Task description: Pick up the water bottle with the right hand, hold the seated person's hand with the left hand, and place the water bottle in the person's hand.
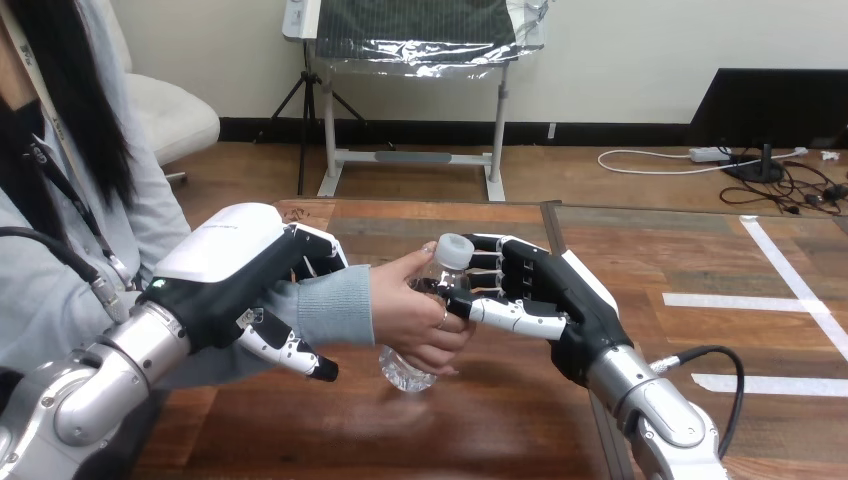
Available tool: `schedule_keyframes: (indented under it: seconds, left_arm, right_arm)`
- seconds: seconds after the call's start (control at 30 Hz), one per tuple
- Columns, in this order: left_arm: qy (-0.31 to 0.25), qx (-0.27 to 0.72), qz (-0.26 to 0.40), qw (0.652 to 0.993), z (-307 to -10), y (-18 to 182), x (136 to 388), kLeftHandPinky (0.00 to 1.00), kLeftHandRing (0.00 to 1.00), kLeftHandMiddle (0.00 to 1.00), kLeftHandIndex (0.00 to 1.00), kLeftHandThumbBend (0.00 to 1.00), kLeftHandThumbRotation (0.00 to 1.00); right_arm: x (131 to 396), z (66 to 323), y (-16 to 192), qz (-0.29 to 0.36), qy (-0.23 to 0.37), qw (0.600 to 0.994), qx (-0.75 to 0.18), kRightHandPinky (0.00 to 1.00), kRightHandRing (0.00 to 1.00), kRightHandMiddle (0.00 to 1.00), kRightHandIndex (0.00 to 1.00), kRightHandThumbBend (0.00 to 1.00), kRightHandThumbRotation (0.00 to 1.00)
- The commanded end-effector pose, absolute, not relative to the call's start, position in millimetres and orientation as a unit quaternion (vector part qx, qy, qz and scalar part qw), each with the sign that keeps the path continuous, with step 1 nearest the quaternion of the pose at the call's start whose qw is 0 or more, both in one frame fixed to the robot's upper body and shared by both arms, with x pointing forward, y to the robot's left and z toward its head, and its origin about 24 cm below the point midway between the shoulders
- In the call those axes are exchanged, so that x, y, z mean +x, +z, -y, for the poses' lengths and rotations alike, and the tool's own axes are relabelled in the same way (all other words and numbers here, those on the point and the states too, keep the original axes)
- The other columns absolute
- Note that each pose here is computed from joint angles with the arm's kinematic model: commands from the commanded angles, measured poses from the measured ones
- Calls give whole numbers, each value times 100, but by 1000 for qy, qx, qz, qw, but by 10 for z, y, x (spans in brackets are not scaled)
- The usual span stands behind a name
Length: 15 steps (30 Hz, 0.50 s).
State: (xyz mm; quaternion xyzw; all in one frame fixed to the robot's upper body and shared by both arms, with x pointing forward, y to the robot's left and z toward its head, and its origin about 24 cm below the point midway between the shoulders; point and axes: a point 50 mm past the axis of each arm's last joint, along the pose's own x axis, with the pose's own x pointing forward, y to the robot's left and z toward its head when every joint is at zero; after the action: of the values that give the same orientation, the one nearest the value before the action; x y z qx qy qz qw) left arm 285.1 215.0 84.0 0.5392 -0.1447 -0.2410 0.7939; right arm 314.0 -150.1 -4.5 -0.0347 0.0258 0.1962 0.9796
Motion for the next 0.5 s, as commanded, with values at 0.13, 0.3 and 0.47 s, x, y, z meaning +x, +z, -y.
schedule_keyframes:
  seconds: [0.13, 0.3, 0.47]
  left_arm:
    - [-228, 538, 206, 785, -2060, 1105, 2887, 51, 58, 64, 67, 100, 20]
    - [-227, 536, 208, 786, -2061, 1105, 2874, 53, 60, 66, 70, 100, 22]
    - [-228, 535, 202, 788, -2065, 1104, 2860, 54, 62, 69, 74, 100, 25]
  right_arm:
    - [3339, 1505, 263, 33, 195, 978, -72, 81, 82, 82, 84, 79, 45]
    - [3339, 1513, 261, 32, 190, 978, -81, 84, 84, 84, 88, 85, 51]
    - [3338, 1520, 256, 30, 188, 978, -79, 89, 88, 87, 92, 90, 57]
